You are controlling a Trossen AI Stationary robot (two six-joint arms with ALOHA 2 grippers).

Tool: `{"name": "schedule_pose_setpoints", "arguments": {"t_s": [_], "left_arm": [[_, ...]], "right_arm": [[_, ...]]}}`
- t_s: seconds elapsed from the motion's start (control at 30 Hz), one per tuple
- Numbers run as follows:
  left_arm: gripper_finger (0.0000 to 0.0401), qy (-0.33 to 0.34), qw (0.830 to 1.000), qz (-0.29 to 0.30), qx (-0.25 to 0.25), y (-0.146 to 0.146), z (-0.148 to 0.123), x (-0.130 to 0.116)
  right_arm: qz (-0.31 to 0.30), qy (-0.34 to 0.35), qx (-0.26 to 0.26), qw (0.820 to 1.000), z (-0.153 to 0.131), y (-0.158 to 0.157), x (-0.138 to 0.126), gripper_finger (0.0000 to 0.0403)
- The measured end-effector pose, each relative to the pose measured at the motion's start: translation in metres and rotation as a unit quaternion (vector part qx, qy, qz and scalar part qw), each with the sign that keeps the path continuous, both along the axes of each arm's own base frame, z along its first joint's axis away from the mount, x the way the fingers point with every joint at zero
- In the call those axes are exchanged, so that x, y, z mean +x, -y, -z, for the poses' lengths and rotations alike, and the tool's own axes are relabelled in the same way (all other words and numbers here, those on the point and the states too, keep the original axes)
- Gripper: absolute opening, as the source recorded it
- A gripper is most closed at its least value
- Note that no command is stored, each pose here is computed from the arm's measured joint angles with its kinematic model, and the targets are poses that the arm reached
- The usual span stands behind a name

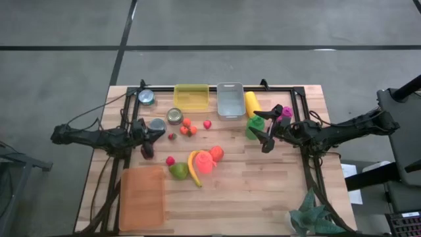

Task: Pick & Place Food Item
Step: Put the orange tumbler into the orange bin

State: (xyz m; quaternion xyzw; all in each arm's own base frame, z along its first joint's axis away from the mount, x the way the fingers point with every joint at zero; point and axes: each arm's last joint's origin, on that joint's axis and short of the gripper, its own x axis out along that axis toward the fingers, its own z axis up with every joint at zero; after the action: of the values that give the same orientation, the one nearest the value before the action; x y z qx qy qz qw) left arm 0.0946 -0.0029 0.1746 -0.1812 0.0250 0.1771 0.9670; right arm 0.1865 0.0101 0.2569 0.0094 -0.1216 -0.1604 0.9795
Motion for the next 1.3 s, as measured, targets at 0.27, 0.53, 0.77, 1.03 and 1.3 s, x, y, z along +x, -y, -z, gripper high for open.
{"name": "schedule_pose_setpoints", "arguments": {"t_s": [0.27,0.53,0.77,1.03,1.3], "left_arm": [[0.0000,-0.038,0.999,0.009,0.028,0.001,-0.053,0.005],[0.0000,-0.190,0.981,0.001,0.038,0.010,-0.095,0.050],[0.0026,-0.269,0.962,0.011,0.045,0.020,-0.115,0.099],[0.0162,-0.293,0.953,0.081,0.019,0.032,-0.128,0.135],[0.0289,-0.276,0.953,0.126,0.022,0.052,-0.143,0.145]], "right_arm": [[0.000,-0.002,0.000,1.000,0.000,0.000,0.000,0.0328],[0.000,-0.002,0.000,1.000,0.000,0.000,0.000,0.0328],[0.000,-0.002,0.000,1.000,0.000,0.000,0.000,0.0328],[0.000,-0.002,0.000,1.000,0.000,0.000,0.000,0.0328],[0.000,-0.003,0.000,1.000,0.000,0.000,0.000,0.0328]]}}
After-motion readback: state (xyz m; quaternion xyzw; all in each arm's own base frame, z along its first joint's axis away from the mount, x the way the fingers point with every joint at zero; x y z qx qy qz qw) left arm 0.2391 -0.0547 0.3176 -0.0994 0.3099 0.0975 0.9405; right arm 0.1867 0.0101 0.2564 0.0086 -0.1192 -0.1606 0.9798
